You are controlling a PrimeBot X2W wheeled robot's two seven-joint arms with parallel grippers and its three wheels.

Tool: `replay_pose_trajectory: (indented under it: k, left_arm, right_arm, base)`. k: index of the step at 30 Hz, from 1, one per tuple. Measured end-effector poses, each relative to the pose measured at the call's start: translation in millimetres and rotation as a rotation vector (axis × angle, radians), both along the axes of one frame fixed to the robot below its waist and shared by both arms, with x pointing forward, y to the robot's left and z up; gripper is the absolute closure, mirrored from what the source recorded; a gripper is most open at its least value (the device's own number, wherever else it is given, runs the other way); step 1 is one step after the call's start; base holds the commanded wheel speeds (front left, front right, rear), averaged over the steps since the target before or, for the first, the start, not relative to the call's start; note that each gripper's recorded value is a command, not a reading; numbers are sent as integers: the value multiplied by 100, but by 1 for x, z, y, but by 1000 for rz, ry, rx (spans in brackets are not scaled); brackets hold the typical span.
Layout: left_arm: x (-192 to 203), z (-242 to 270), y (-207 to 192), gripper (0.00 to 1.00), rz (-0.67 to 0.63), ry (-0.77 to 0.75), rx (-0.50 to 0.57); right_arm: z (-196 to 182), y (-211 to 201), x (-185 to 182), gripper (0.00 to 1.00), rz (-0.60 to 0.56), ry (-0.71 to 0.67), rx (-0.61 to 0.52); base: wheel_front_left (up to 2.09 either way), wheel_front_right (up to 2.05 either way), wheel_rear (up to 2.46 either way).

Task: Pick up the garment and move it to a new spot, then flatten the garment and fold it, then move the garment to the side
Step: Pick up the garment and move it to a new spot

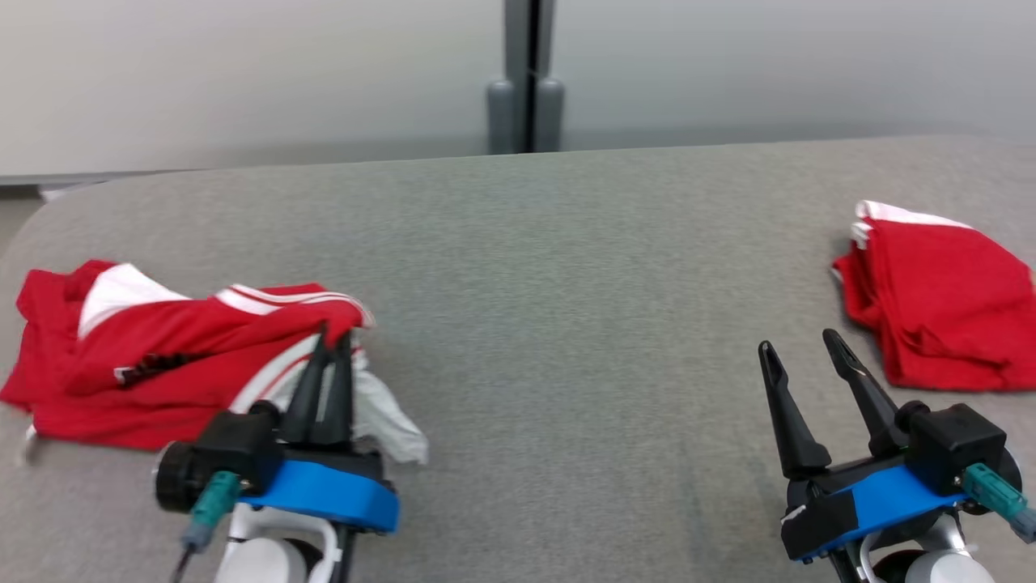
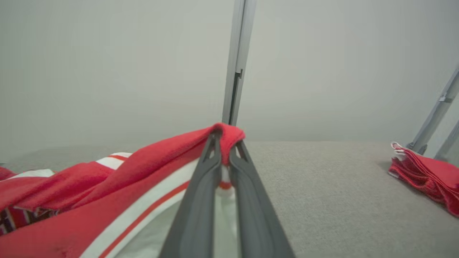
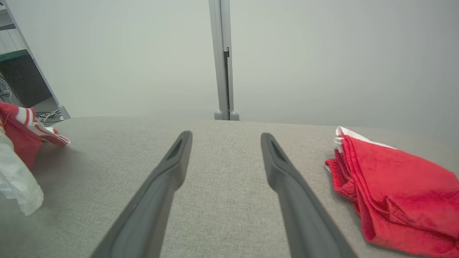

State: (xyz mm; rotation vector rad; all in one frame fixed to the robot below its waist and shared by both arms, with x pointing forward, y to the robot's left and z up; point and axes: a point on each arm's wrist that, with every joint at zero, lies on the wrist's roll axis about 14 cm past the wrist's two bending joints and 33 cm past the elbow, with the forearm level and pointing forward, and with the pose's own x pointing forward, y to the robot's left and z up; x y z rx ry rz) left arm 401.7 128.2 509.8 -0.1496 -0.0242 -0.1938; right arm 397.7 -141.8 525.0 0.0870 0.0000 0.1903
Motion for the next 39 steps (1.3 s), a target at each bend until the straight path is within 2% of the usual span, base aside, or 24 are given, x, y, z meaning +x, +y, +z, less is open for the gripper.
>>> replay_pose_trajectory:
  k: [7, 12, 16, 21, 22, 23, 27, 31, 34, 39]
  left_arm:
    - [8, 6, -128, 100, -394, -13, -46]
    - [-3, 9, -200, 100, -626, -22, -96]
    - [-16, -1, -240, 100, -774, 10, -130]
    - [-29, -33, -266, 100, -881, 102, -116]
    - [-31, -38, -268, 33, -892, 114, -111]
    - [-32, -40, -269, 0, -899, 114, -106]
    - [-29, -25, -268, 0, -897, 36, -111]
    - [-18, 1, -250, 0, -832, -60, -103]
    - [-1, 18, -221, 0, -711, -116, -82]
    - [25, 23, -145, 0, -435, -124, -26]
  right_arm:
    - [-10, -44, -14, 0, -136, 29, -9]
    - [-23, -72, -20, 0, -224, 60, -12]
    - [-36, -85, -21, 0, -267, 90, -12]
    - [-48, -93, -16, 0, -294, 109, 8]
    - [-50, -93, -15, 0, -295, 111, 8]
    - [-51, -93, -14, 0, -295, 110, 11]
    - [-53, -92, -11, 0, -290, 107, 18]
    - [-44, -79, -5, 0, -249, 75, 22]
    - [-34, -68, 0, 0, -212, 46, 22]
    - [-19, -49, 4, 0, -155, 12, 22]
  base:
    - [0, 0, 0]
    - [0, 0, 0]
    - [0, 0, 0]
    - [0, 0, 0]
    - [0, 0, 0]
    - [0, 0, 0]
    - [0, 0, 0]
    - [0, 0, 0]
    - [0, 0, 0]
    - [0, 0, 0]
